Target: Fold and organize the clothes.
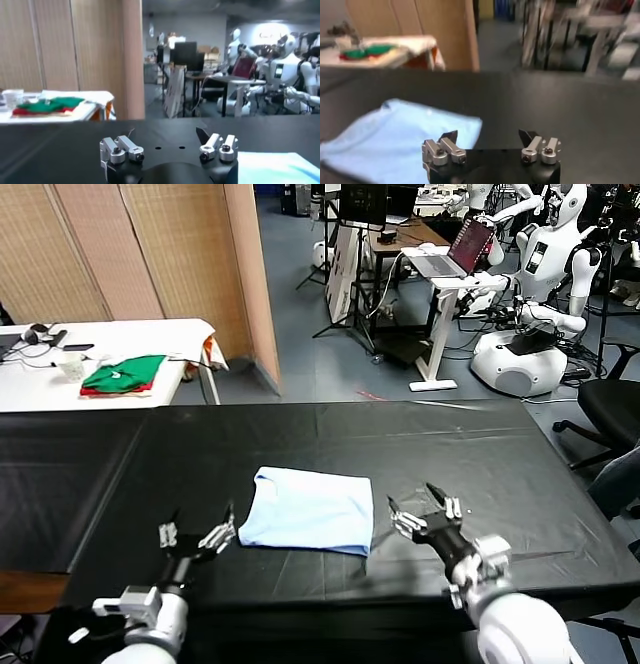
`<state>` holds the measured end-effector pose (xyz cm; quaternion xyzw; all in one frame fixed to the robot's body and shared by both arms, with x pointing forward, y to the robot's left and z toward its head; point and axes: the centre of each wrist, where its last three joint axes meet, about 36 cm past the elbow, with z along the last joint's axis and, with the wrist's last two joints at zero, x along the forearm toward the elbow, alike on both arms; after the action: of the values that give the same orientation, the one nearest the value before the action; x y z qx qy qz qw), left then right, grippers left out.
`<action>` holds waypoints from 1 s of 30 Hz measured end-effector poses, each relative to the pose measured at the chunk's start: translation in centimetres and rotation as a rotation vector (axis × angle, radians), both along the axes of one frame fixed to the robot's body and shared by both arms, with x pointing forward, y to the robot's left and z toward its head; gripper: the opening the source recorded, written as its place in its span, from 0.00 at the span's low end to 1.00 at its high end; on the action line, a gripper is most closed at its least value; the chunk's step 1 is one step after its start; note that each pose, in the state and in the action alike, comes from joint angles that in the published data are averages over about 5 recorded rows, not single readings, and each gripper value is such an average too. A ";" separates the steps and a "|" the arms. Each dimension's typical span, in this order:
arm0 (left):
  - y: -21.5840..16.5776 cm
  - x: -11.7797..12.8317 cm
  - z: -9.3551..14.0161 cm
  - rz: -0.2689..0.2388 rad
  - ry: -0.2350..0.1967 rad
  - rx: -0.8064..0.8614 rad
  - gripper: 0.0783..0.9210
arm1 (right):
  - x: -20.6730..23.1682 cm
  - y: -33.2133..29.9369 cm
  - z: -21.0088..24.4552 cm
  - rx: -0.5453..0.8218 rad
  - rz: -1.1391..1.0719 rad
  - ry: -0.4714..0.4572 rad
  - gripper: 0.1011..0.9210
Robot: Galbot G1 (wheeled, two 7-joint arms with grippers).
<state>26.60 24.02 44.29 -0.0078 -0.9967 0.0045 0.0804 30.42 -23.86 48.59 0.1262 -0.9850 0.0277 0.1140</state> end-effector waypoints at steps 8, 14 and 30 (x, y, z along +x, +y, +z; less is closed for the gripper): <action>1.2 -2.6 0.8 -0.015 0.080 0.024 0.98 | -5.2 0.1 -1.2 -0.004 -0.123 -0.153 0.98; 1.3 -3.9 0.4 -0.026 0.139 0.017 0.98 | -8.2 -0.5 -2.0 -0.045 -0.213 -0.182 0.98; 0.9 -6.0 0.8 -0.032 0.253 0.008 0.98 | -14.5 0.5 -2.4 -0.065 -0.354 0.041 0.98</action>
<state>20.60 24.88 45.09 -0.0230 -0.9784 -0.0001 0.2055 15.87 -23.33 46.20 -0.0521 -0.9879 0.0363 0.1412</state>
